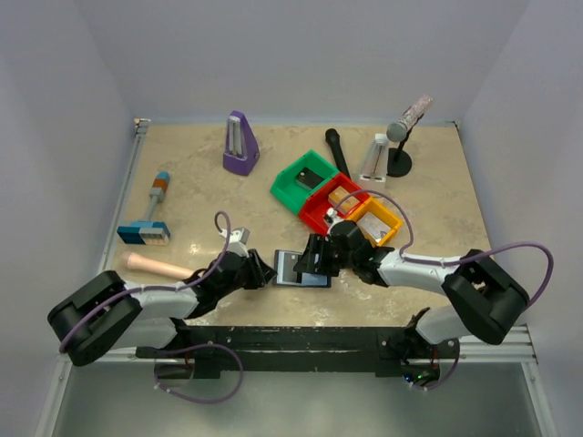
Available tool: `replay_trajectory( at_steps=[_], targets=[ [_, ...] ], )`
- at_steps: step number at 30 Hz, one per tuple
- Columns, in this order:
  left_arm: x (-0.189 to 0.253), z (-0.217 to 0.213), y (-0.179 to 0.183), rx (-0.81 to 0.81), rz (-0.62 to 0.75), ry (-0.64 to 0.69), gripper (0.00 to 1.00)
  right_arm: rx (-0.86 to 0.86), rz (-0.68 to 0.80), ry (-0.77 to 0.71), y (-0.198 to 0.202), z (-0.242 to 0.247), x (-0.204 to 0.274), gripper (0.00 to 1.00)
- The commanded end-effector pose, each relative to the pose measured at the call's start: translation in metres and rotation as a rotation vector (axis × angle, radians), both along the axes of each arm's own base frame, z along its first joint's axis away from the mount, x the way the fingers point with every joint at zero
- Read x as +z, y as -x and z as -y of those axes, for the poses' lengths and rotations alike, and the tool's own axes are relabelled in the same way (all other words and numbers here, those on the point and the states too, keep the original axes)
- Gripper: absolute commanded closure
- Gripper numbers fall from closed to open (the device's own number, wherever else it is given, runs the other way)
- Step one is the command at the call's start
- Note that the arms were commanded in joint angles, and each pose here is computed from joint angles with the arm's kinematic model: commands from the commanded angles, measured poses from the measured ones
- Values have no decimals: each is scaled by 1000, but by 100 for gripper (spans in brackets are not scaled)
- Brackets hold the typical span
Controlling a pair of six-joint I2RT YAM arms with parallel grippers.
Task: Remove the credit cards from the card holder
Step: Remove the credit card from the card holder.
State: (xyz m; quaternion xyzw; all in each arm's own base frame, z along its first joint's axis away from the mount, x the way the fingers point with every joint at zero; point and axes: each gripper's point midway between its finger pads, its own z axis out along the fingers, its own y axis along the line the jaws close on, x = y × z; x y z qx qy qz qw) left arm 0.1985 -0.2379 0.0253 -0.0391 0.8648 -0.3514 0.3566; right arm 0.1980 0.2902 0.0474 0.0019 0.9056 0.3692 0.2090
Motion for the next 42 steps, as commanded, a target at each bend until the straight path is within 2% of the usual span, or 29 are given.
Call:
replay_trajectory(
  at_steps=[1, 5, 8, 11, 14, 16, 23, 27, 35, 42],
  targets=[
    [22, -14, -11, 89, 72, 22, 62, 3, 45, -11, -2, 2, 13, 37],
    [52, -16, -14, 73, 159, 26, 61, -1, 58, -1, -3, 4, 14, 37],
    [75, -1, -14, 6, 208, 82, 63, 0, 68, -5, -4, 4, 18, 37],
    [79, 18, -11, -70, 199, 117, 73, 8, 73, -13, -5, 1, 22, 38],
    [65, 27, -7, -95, 156, 125, 89, 28, 60, -27, -3, -3, 23, 41],
    [58, 29, -7, -86, 144, 150, 93, 36, 53, -39, -2, -6, 23, 41],
    [52, 40, 0, -133, 122, 197, 96, 43, 45, -48, -3, -10, 24, 43],
    [43, 36, -4, -106, 102, 157, 100, 49, 39, -49, -2, -13, 24, 43],
    [3, 7, -5, 31, 3, 17, 100, 54, 38, -57, -5, -17, 27, 43],
    [-11, 1, -3, 59, -24, -23, 100, 59, 37, -59, -6, -21, 29, 43]
  ],
)
